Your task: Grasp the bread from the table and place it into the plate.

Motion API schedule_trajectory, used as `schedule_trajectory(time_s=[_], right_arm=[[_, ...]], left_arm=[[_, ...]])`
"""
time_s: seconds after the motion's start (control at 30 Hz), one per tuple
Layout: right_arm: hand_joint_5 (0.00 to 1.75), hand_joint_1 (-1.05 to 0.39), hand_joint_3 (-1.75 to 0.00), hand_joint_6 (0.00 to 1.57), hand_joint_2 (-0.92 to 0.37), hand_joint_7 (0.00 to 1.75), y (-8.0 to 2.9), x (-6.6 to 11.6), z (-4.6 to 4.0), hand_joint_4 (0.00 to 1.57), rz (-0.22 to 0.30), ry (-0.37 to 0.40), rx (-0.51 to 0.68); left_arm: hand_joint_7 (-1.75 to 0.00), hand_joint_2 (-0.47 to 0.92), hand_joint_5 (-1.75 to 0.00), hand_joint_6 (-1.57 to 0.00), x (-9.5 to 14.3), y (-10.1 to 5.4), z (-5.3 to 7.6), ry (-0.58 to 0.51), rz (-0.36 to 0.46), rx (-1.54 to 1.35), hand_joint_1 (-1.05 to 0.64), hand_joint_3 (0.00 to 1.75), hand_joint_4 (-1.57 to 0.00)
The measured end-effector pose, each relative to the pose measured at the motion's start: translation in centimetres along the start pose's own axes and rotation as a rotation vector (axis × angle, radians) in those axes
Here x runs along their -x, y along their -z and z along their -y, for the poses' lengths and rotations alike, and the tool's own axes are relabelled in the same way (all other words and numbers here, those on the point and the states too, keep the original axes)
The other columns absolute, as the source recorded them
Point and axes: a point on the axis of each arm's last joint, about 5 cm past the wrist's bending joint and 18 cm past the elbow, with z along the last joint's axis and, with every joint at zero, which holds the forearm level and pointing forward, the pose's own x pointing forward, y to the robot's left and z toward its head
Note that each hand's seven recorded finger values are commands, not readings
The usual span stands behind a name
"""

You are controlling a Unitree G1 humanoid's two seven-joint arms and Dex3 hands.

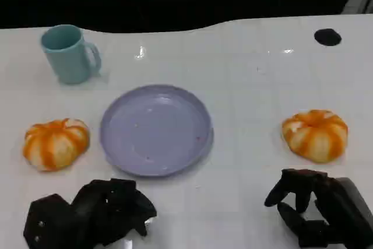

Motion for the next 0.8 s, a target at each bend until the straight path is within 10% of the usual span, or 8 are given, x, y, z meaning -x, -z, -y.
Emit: schedule_trajectory(time_s=[0.8], right_arm=[[1.75,-0.39,-1.16,0.83,-0.45,1.29,0.03,0.03,-0.01,0.84,-0.002,-0.002,0.001]], left_arm=[[-0.73,0.84,-1.52,-1.32,-0.01,-0.01,0.00,0.000,0.000,0.000,-1.05,0.01,-0.88]])
